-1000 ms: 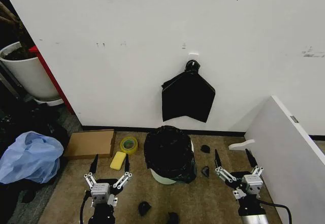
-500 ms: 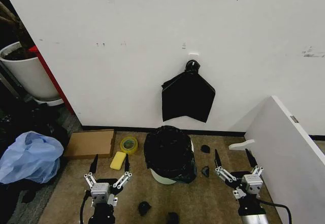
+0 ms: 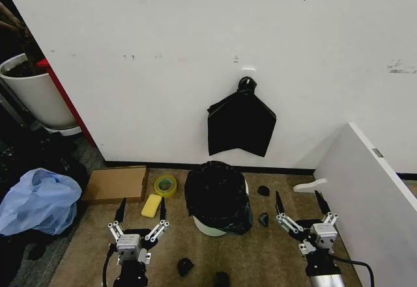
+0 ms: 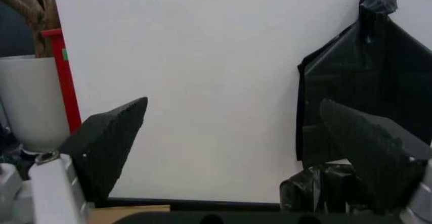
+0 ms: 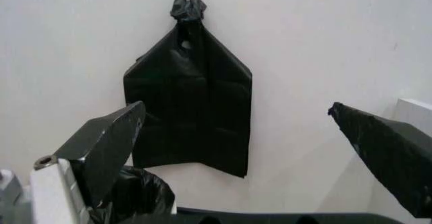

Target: Place the garbage bag over the trash bin.

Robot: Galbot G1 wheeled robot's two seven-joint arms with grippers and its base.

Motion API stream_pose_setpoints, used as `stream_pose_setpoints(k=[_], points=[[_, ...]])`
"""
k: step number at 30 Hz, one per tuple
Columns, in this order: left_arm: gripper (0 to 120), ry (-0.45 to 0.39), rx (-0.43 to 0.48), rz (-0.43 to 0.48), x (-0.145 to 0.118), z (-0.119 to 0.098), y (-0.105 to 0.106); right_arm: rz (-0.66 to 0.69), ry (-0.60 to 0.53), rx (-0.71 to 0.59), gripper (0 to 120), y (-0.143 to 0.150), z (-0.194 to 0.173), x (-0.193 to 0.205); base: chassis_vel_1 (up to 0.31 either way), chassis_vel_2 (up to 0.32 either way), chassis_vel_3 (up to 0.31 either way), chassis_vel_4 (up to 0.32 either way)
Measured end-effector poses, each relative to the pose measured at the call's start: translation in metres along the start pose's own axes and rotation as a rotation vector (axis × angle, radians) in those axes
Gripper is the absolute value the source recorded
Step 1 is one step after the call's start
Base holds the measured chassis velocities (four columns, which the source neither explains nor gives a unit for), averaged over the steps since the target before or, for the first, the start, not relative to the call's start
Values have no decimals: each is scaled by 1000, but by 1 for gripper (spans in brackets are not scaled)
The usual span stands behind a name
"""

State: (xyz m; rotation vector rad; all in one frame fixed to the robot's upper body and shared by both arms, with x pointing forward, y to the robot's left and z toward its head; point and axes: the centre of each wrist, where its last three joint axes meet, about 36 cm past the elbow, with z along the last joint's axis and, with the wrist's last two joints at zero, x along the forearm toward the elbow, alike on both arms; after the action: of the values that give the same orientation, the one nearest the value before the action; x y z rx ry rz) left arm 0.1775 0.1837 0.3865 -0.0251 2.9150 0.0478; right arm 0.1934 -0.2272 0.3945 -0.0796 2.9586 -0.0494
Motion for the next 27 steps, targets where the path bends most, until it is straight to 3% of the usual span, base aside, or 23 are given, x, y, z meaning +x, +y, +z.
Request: stream_pose_setpoints(k=[27], points=[[100,1,0,0,0,0,0,1,0,-1,100,0,0,0,0,0,0,0]])
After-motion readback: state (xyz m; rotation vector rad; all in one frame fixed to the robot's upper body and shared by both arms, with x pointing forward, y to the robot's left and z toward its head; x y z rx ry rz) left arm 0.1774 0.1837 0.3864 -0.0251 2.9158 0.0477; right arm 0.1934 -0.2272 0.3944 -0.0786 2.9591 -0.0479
